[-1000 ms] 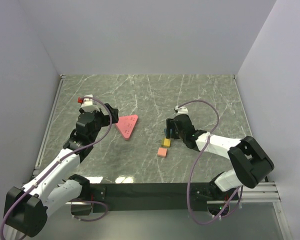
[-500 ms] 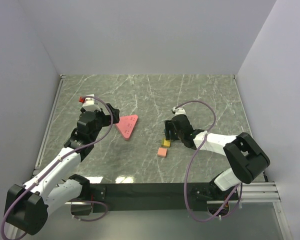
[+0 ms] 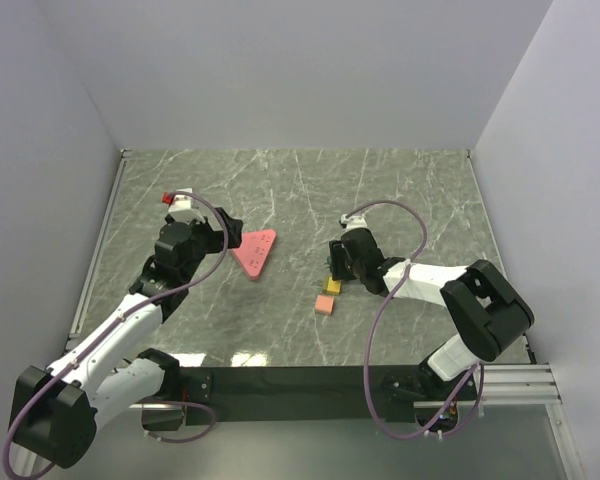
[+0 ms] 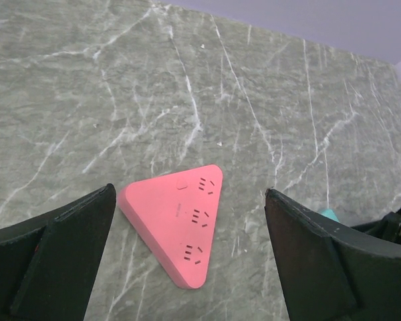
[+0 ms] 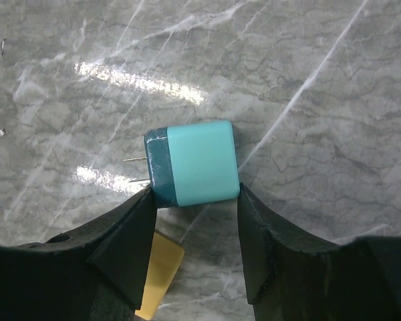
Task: Insert the plug
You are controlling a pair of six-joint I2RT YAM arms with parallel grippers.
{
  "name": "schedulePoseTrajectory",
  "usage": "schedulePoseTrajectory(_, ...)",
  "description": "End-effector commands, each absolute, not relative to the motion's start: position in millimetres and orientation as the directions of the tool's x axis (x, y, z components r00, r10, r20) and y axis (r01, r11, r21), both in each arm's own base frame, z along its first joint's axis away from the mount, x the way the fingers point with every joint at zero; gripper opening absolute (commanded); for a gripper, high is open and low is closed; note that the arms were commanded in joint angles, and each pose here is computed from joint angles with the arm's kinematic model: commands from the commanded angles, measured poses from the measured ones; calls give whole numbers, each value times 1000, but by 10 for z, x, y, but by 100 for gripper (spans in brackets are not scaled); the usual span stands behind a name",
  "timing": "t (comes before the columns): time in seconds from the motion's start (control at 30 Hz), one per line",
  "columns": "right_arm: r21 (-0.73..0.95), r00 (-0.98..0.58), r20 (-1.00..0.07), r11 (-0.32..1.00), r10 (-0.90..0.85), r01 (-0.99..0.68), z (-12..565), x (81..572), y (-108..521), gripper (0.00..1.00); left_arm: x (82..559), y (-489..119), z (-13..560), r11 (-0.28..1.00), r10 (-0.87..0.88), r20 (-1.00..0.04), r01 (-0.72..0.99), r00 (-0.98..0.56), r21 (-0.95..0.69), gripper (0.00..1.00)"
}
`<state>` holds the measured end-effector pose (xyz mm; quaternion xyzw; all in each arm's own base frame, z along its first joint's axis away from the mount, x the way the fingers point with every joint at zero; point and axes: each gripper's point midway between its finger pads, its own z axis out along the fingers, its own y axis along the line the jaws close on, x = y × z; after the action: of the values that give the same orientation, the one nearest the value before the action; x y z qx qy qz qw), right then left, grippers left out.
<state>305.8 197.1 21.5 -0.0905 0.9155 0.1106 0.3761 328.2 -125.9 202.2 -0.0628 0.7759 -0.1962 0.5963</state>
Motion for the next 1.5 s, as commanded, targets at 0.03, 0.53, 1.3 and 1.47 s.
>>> schedulePoseTrajectory(0.03, 143, -641, -763, 948, -78, -285, 403, 3230, 2118, 35, 3337, -1416, 2306, 892, -328, -916, 242, -233, -381, 99)
schedulePoseTrajectory(0.53, 177, -566, -822, 915, -65, -363, 861, 2997, 2371, 7, 3269, -2161, 2124, 766, -285, -898, 484, -335, -424, 100)
schedulePoseTrajectory(1.3, 228, -327, -945, 764, 24, -604, 1785, 2521, 2795, 7, 2740, -3033, 2144, 488, -259, -848, 695, -463, -528, 98)
schedulePoseTrajectory(1.47, 219, -315, -949, 773, 26, -595, 1796, 2525, 2769, 7, 2700, -3116, 2057, 467, -237, -829, 689, -506, -554, 96)
